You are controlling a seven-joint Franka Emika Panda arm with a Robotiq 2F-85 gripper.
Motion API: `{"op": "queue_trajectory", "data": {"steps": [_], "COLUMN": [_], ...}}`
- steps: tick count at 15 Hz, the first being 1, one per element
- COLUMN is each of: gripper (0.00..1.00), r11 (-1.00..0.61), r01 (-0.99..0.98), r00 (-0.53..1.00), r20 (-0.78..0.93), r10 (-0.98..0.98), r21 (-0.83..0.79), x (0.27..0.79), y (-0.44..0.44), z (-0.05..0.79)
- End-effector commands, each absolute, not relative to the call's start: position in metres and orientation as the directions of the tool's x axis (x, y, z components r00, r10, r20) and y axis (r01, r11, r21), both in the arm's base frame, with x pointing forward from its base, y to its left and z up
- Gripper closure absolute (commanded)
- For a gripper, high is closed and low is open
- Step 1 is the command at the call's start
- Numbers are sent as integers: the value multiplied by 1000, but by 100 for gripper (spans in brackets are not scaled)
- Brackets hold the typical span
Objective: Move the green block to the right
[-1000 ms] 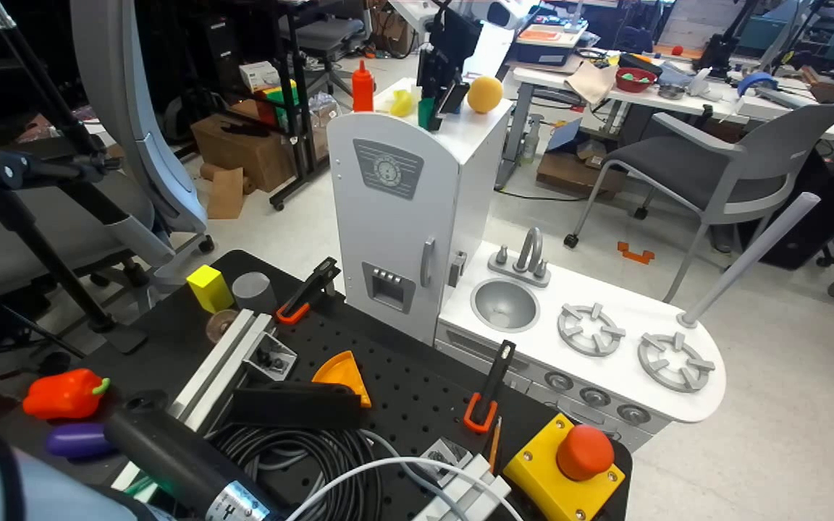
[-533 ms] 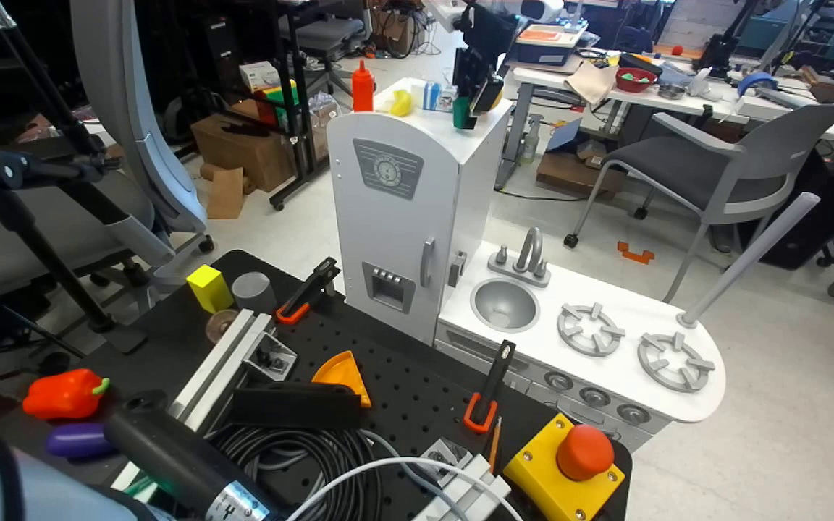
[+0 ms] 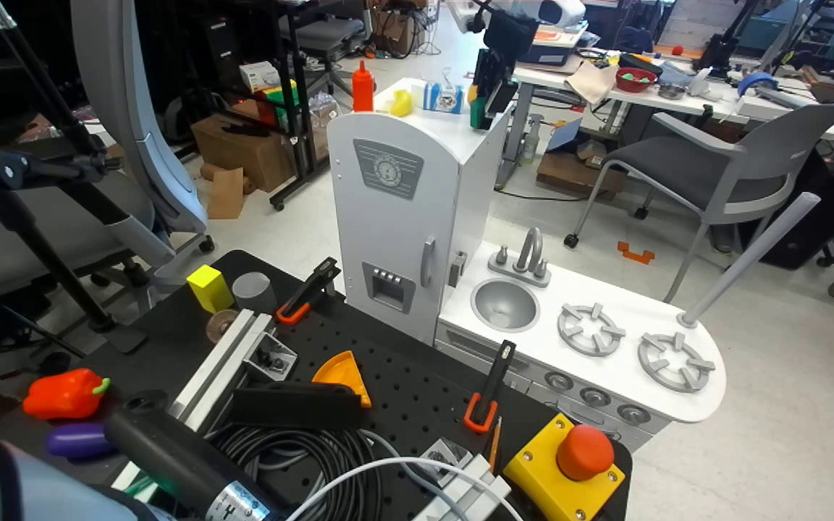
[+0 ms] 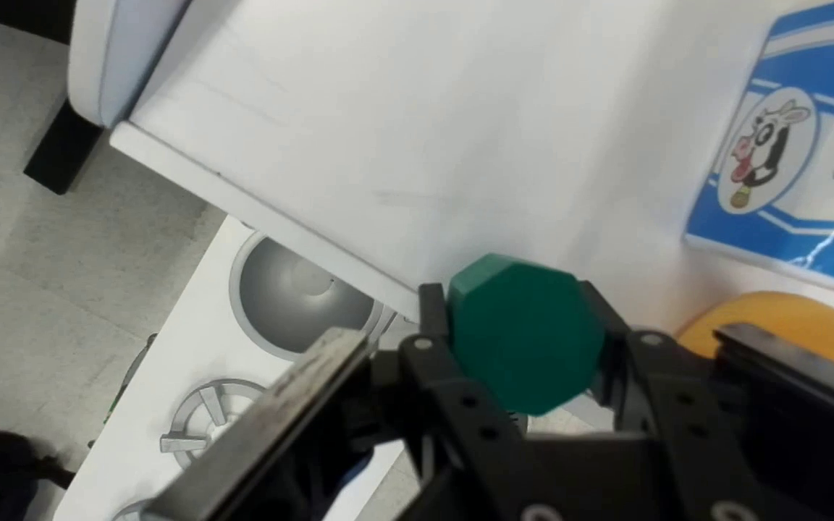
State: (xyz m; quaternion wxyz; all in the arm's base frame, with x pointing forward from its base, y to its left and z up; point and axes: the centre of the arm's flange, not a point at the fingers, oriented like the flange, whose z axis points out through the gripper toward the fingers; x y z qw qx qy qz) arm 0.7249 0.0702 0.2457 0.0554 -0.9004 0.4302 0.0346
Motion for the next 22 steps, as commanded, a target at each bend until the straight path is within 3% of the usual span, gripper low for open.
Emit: {"op": "queue_trajectory", "data": {"steps": [1, 7, 8, 10, 13, 22], "gripper": [81, 81, 32, 24, 2, 0], "r11": [-584, -570, -567, -577, -596, -739], "r01": [-805, -813, -816, -810, -797, -662], "r00": [593, 581, 578, 586, 605, 750], "r20": [-121, -119, -123, -125, -136, -116], "r10": [-796, -805, -807, -800, -785, -652], "r21": [-103, -114, -114, -106, -102, -126], "x": [753, 769, 770, 766, 755, 674], "y": [78, 88, 89, 90, 92, 91], "z": [239, 231, 232, 232, 233, 267]}}
